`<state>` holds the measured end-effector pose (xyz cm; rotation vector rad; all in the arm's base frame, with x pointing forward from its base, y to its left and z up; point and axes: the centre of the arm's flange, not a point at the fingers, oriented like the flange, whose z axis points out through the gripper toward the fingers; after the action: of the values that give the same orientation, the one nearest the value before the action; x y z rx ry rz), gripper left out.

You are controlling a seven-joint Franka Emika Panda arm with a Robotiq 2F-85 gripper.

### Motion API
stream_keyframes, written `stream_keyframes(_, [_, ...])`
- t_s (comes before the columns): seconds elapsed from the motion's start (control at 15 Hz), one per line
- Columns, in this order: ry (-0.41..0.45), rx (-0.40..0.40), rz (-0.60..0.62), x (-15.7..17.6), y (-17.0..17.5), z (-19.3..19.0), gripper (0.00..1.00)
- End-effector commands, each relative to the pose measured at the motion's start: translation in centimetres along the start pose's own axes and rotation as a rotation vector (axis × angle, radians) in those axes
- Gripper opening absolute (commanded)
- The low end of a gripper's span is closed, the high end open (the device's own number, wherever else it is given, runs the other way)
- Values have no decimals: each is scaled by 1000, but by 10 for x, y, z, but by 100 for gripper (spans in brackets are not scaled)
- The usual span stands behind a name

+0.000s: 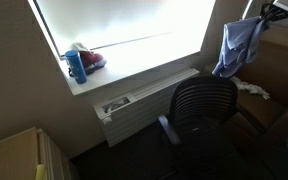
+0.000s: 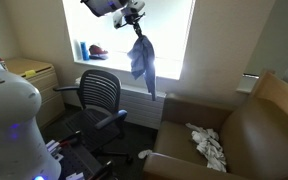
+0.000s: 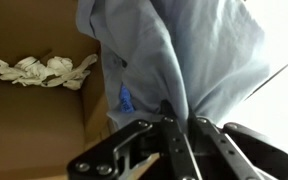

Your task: Pick up the blue sweater on the chair and put it on the table

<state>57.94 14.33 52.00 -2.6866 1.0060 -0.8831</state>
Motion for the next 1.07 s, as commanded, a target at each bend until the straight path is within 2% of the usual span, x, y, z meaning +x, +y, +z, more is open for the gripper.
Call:
stream_keyframes(0.0, [17,4,14,13,8,-10,11])
stream_keyframes(0.2, [5,-1,2,4,4,-4,11])
stream_keyframes(0.27, [-4,-2,-5,-3,0,1,3])
stream_keyframes(0.33, [102,19,89,11,-5,17,3])
stream_keyframes(0.47, [102,22,204,79,9,24,3])
stream_keyframes(0.73, [166,-5,431,176,68,27,3])
stream_keyframes(1.0, [281,-63,636,262,137,72,3])
